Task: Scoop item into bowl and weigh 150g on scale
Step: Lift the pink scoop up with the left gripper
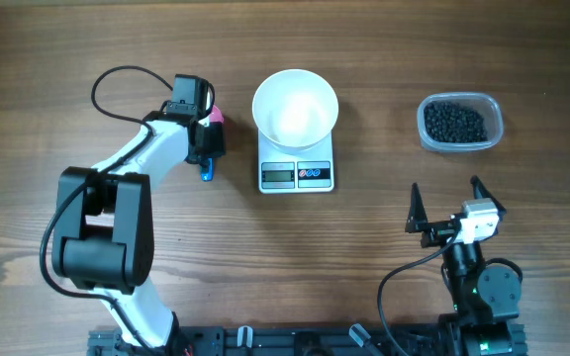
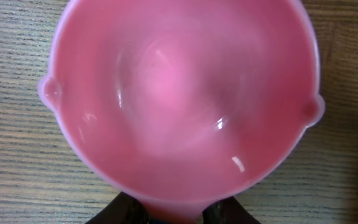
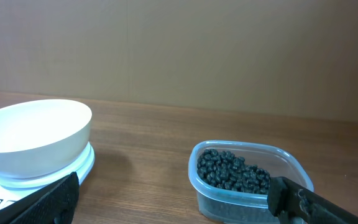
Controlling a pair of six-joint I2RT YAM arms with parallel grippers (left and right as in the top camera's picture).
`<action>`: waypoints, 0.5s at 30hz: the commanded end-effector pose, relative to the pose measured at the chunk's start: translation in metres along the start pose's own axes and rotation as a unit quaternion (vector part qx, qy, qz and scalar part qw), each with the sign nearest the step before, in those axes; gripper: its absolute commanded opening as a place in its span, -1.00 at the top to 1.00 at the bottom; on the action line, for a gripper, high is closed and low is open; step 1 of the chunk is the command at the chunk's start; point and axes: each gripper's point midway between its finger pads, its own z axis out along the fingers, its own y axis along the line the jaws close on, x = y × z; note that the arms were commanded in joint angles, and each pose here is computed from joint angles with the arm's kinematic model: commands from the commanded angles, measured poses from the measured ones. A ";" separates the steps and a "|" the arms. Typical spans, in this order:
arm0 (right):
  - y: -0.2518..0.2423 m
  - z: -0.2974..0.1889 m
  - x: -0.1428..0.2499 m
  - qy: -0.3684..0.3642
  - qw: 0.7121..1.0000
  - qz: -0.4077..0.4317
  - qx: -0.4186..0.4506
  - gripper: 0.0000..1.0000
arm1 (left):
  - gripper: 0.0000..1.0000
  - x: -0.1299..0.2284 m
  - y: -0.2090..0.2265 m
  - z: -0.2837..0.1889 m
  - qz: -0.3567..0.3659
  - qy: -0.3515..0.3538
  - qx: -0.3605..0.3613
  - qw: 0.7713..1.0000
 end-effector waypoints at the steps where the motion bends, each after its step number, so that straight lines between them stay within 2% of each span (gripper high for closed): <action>1: 0.000 -0.001 -0.003 -0.007 1.000 0.000 0.001 -0.99 | 0.33 0.008 0.000 0.005 -0.006 0.013 0.001 1.000; 4: 0.000 -0.001 -0.003 -0.007 1.000 0.000 0.001 -0.99 | 0.25 0.008 0.000 0.005 -0.006 0.012 0.001 1.000; 6: 0.000 -0.001 -0.003 -0.007 1.000 -0.001 0.001 -0.99 | -0.06 0.008 0.000 0.005 -0.006 0.013 0.001 1.000; 7: 0.000 -0.001 -0.003 -0.007 1.000 -0.001 0.001 -1.00 | -0.06 0.008 0.000 0.005 -0.006 0.013 0.001 1.000; 11: 0.000 -0.001 -0.003 -0.007 1.000 0.000 0.001 -0.99 | 0.06 0.006 0.000 0.005 -0.006 0.008 0.003 1.000; 14: 0.000 -0.001 -0.003 -0.007 1.000 -0.001 0.001 -1.00 | 0.35 0.005 -0.001 0.005 -0.006 0.007 0.003 1.000; 15: 0.000 -0.001 -0.003 -0.007 1.000 -0.001 0.001 -1.00 | 0.38 0.005 -0.001 0.005 -0.006 0.007 0.003 1.000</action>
